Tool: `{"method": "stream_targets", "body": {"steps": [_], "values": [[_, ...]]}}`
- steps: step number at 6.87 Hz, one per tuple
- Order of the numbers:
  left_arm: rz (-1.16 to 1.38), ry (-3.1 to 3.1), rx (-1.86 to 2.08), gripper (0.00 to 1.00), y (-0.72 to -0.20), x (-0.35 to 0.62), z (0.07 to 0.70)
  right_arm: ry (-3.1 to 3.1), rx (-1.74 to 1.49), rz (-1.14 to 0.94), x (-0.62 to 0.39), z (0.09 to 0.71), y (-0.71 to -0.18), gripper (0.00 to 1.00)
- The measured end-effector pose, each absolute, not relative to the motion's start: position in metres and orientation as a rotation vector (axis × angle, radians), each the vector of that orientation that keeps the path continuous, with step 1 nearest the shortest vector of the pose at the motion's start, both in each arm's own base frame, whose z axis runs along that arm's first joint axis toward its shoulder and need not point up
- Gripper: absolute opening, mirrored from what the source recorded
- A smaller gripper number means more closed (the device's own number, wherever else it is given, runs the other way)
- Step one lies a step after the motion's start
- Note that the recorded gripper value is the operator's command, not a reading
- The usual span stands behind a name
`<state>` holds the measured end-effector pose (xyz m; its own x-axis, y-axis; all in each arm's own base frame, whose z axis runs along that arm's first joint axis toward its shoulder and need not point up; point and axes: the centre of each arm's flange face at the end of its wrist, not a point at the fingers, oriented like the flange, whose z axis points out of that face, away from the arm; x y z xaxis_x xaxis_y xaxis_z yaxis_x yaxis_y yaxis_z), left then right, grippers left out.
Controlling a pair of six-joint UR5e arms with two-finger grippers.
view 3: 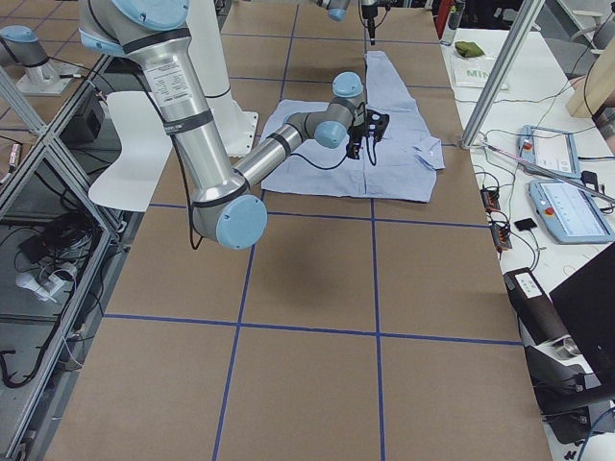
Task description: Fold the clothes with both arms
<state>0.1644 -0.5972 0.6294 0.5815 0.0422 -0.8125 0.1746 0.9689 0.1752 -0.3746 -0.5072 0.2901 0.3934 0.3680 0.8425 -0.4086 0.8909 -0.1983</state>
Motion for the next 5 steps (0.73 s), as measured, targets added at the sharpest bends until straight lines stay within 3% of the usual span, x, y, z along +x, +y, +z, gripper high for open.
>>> {"method": "stream_targets", "body": {"steps": [3,4,5], "values": [[-0.043,0.955,0.217,0.58,-0.599,0.199,0.642,-1.048,0.05,0.496,-0.374,0.295,-0.507,1.0],[-0.041,0.954,0.212,0.65,-0.598,0.201,0.644,-1.048,0.052,0.496,-0.375,0.294,-0.507,1.0],[-0.041,0.955,0.208,0.66,-0.596,0.2,0.645,-1.048,0.053,0.495,-0.377,0.294,-0.506,1.0]]}}
